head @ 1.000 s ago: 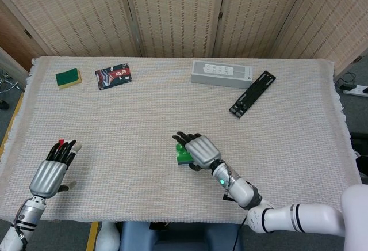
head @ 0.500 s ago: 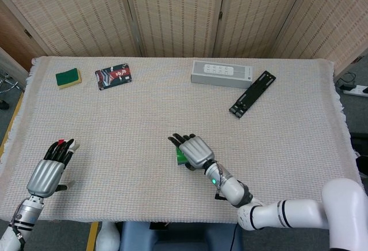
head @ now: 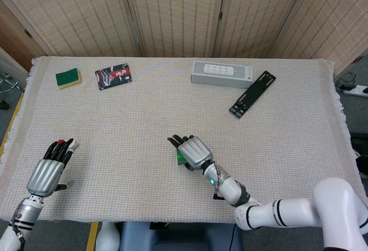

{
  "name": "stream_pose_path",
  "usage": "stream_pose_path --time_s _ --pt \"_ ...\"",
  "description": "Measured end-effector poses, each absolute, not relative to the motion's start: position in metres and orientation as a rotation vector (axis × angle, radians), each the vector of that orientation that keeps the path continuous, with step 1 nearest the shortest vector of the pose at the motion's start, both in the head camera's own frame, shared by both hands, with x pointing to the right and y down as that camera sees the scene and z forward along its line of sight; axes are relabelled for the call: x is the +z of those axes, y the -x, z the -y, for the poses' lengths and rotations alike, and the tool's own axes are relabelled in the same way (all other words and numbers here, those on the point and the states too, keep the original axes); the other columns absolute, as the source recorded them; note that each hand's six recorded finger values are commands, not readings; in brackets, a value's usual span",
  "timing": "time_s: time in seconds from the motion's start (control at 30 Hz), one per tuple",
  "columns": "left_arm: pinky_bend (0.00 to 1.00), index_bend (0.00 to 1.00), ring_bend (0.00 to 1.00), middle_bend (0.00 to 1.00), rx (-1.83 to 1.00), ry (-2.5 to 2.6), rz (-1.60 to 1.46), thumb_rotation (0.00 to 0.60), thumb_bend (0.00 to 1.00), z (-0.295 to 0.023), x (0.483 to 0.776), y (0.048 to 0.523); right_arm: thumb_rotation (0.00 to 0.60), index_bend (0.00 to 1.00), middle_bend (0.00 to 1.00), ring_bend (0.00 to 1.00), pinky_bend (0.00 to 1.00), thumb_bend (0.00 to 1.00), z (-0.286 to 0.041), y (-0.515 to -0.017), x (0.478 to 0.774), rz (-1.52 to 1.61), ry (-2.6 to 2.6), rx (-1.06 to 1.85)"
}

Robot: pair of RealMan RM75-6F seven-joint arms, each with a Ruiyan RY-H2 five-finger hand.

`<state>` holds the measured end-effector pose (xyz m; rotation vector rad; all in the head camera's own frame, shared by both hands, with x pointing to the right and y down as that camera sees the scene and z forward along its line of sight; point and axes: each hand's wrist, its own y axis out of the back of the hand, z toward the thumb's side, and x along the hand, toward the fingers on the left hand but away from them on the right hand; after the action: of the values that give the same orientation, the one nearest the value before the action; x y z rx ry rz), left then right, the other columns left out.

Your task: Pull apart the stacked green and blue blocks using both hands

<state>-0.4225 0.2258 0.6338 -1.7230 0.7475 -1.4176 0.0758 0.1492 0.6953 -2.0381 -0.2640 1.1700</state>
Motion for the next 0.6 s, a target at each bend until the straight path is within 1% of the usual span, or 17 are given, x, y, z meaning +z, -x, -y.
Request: stream_pose_path --time_s 0.17,0.33,0.6 --pt "0.0 0.0 0.0 0.0 -1.418 1.726 -0.737 0.6 0.18 -0.2266 0.6354 0.4211 0.6 0.05 0.13 0.27 0.35 0.35 -0.1501 -0.0747 0.6953 0.274 2.036 1.168" --pt "0.0 0.0 0.0 0.0 -1.417 1.725 -0.742 0.6 0.18 -0.2264 0.6345 0.4213 0.6 0.09 0.16 0.3 0.4 0.35 -0.1501 -0.0734 0.6973 0.287 2.022 1.165" --pt "0.0 0.0 0.0 0.0 -1.415 1.721 -0.75 0.6 0.18 -0.2257 0.6328 0.4221 0.6 0.09 0.16 0.3 0.4 0.35 -0.1536 -0.0723 0.7047 0.268 2.007 1.181"
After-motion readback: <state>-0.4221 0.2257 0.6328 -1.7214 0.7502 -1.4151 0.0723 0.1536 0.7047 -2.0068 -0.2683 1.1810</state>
